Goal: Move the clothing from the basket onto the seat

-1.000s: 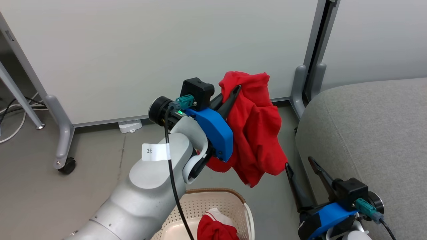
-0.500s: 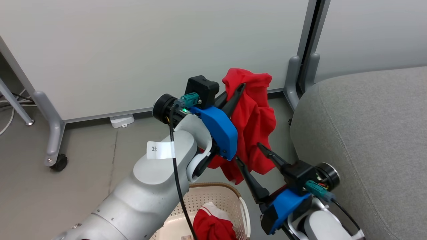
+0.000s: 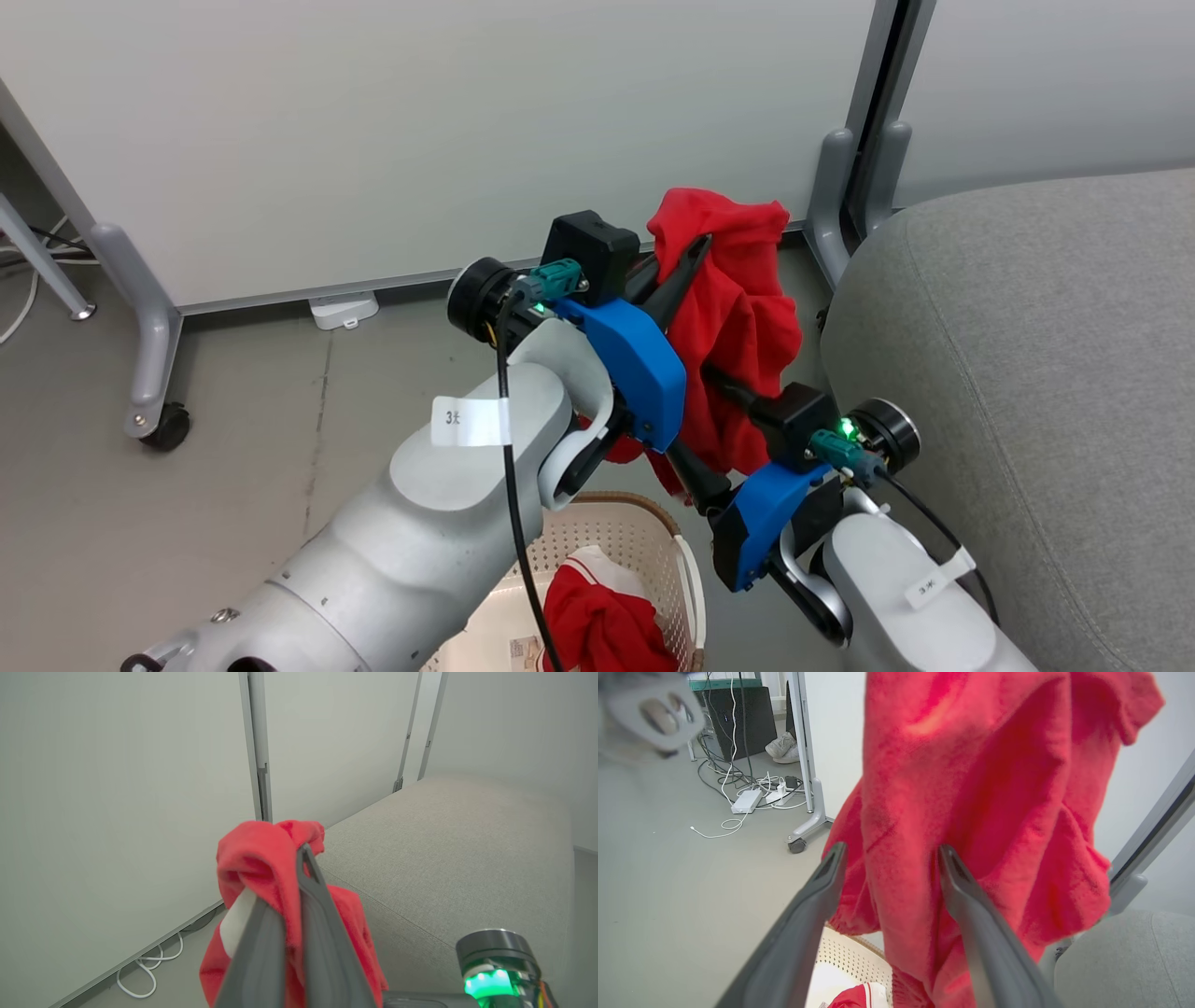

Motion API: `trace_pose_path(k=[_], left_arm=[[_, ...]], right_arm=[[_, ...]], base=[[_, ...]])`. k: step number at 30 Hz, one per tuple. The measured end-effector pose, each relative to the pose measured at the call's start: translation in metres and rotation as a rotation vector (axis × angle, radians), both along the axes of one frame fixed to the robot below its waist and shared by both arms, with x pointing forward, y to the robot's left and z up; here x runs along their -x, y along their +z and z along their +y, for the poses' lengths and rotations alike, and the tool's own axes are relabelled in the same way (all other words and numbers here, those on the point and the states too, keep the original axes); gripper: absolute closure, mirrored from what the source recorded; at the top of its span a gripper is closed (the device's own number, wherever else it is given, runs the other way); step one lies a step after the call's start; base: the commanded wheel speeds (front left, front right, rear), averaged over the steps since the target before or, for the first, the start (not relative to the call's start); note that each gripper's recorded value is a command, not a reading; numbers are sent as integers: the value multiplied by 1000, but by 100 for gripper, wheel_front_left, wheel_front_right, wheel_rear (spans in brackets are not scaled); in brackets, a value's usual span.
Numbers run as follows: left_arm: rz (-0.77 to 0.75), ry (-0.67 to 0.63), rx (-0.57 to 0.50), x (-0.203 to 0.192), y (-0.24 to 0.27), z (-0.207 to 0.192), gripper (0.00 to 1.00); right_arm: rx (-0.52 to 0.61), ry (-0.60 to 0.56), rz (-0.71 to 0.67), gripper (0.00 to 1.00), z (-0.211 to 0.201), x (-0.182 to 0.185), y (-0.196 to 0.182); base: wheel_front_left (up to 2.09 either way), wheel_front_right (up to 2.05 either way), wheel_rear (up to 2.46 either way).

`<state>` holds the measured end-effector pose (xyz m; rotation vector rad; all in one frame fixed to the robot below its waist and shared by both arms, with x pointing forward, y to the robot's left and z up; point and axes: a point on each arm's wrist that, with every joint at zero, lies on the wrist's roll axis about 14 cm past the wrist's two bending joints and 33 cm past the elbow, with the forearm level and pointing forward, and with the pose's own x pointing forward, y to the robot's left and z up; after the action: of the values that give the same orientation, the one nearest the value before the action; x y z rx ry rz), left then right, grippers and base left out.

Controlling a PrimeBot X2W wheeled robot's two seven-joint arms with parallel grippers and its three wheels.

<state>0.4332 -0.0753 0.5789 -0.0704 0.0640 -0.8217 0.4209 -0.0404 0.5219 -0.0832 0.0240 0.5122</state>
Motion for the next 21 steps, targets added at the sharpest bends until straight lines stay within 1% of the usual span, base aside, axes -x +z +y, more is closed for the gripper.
trace_pose_path(k=[9, 10, 11, 12, 15, 21], left_arm=[[-6, 2, 5, 0, 2, 1, 100], [-4, 3, 5, 1, 2, 1, 100], [-2, 2, 4, 1, 1, 1, 100], [-2, 4, 6, 0, 1, 1, 100], [0, 6, 9, -1, 0, 1, 100], [10, 1, 2, 1, -4, -2, 100]], right_arm=[[-26, 0, -10, 0, 0, -17, 5], [-34, -2, -10, 7, 0, -18, 7], [-40, -6, -6, 50, -1, -20, 7], [-51, -10, -6, 100, -2, -21, 7], [-72, -16, -2, 100, -3, -23, 7], [-78, -26, 6, 100, -7, -22, 4]], base=[[0, 0, 0], [0, 0, 0], [0, 0, 0], [0, 0, 0], [0, 0, 0], [0, 0, 0]])
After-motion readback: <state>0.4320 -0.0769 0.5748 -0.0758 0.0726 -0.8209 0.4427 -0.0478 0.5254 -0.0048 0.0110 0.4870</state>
